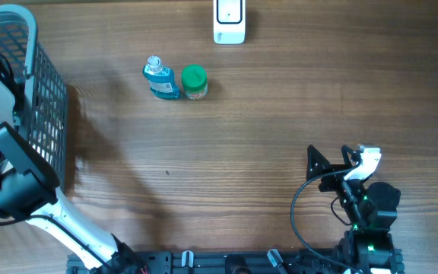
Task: Scan the item barcode
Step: 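Grasp the brown-and-white PanTree bread bag in the basket with the left gripper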
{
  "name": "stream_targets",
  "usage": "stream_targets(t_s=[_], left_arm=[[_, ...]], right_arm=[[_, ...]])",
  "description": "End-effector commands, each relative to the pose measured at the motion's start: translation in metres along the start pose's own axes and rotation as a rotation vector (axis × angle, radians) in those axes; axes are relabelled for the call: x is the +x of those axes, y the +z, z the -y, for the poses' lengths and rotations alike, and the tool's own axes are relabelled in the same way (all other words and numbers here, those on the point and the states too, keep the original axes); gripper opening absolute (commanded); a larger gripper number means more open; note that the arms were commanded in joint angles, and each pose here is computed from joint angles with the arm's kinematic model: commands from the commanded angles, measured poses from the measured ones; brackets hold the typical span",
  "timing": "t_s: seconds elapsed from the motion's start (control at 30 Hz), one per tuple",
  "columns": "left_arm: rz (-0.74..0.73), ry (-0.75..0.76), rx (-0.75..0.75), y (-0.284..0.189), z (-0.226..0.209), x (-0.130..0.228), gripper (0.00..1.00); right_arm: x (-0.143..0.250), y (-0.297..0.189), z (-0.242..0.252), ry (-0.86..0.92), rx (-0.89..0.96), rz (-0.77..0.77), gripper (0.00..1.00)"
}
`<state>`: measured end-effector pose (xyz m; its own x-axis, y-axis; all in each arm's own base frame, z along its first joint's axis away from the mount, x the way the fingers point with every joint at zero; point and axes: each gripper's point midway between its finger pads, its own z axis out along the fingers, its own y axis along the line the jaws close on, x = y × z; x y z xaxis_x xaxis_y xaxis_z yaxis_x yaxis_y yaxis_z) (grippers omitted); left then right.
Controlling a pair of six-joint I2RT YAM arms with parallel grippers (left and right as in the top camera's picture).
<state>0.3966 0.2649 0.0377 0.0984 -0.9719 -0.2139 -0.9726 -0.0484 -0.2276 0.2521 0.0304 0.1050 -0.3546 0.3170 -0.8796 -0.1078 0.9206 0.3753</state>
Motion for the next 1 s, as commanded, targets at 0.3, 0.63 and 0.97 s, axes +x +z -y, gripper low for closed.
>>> stream_targets(t_s=[0.3,0.63,0.97], left_arm=[[-0.193,-0.029,-0.031,0.019,-0.011,0.033,0.04],[-0.089,0.129,0.103,-0.095,0.028,-0.004,1.00],[-0.097,0.172,-0.342,-0.133,-0.080,0.006,1.00]], right_arm=[[0.001,0.000,0.001,-0.001,0.005,-0.005,1.00],[0.001,0.000,0.001,-0.002,0.005,-0.005,1.00],[0.001,0.000,0.001,-0.002,0.005,-0.004,1.00]])
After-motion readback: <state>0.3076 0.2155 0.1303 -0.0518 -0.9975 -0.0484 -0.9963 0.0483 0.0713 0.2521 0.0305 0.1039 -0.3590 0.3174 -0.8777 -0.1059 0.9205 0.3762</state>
